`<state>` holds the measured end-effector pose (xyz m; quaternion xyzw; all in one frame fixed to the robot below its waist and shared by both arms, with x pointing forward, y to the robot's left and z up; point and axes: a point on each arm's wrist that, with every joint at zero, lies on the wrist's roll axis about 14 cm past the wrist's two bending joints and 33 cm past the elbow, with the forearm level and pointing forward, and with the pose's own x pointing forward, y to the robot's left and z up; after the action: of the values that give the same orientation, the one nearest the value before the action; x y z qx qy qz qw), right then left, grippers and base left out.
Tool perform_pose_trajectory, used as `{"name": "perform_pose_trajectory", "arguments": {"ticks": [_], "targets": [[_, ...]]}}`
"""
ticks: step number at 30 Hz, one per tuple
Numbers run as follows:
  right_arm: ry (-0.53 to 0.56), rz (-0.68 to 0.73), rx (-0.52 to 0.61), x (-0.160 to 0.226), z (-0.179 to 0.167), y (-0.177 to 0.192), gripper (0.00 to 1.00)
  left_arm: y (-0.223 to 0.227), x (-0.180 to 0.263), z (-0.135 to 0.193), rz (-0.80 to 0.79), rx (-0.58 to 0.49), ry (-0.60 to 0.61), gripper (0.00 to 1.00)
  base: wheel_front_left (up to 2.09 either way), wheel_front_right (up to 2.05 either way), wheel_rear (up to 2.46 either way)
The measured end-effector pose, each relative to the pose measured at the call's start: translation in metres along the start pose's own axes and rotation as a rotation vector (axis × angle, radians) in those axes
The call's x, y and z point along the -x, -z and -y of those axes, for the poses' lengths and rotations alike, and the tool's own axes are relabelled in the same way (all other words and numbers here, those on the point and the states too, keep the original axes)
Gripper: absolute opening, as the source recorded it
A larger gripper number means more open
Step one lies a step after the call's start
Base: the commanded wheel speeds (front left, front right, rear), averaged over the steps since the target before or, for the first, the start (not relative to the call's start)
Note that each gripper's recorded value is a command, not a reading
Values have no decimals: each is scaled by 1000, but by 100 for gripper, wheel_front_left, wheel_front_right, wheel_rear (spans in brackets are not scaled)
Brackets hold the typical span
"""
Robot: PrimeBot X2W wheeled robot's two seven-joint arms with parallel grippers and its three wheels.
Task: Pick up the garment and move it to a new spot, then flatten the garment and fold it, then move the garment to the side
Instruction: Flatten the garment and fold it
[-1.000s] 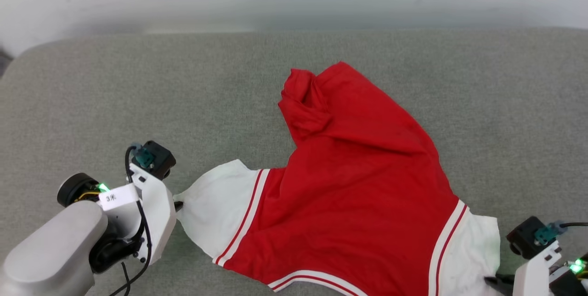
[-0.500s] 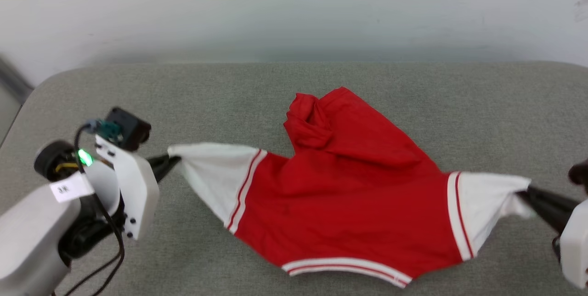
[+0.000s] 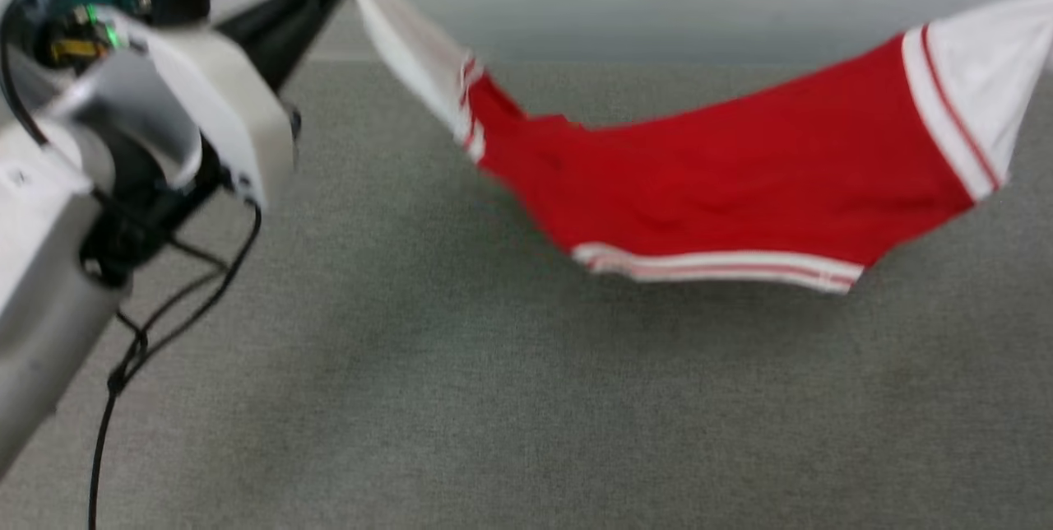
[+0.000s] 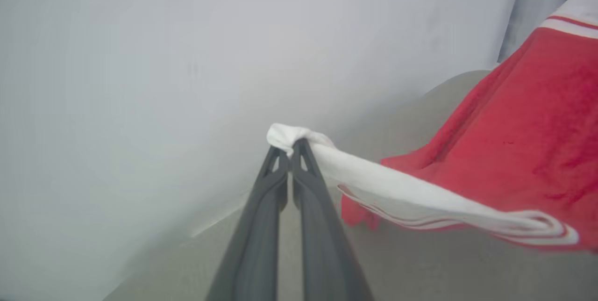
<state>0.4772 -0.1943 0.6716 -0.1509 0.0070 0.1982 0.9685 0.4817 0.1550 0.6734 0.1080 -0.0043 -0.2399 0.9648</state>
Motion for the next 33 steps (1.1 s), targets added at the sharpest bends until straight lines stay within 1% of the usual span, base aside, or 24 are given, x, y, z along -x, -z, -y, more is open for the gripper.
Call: {"name": "perform_pose_trajectory", "arguments": {"ticks": [2,6,11,15,16,22,27,30,33], "targets": [[2,23,3,-19,5,-12,0,-16,-15,-12,49,-32,-26,0,0,0,0],[7,46,45,-62,12,-31,0,-38,-47,-39,113,-70,-76,0,0,0,0],[70,104,113,-115,33,-56,0,-64,-81,-72,201,-100,-148,0,0,0,0],[104,128,143,-155,44,-65,0,-78,-102,-102,248,-125,-206,0,0,0,0],[136,151,177,-178,54,-70,0,-86,-116,-117,280,-136,-234,0,0,0,0],[175,247,178,-211,63,-92,0,-98,-131,-142,338,-131,-284,0,0,0,0],[169,241,175,-229,59,-84,0,-84,-137,-155,329,-105,-309,0,0,0,0],[143,216,172,-237,50,-69,0,-67,-139,-159,301,-92,-318,0,0,0,0],[121,172,162,-241,43,-43,0,-37,-138,-161,257,-58,-325,0,0,0,0]]}}
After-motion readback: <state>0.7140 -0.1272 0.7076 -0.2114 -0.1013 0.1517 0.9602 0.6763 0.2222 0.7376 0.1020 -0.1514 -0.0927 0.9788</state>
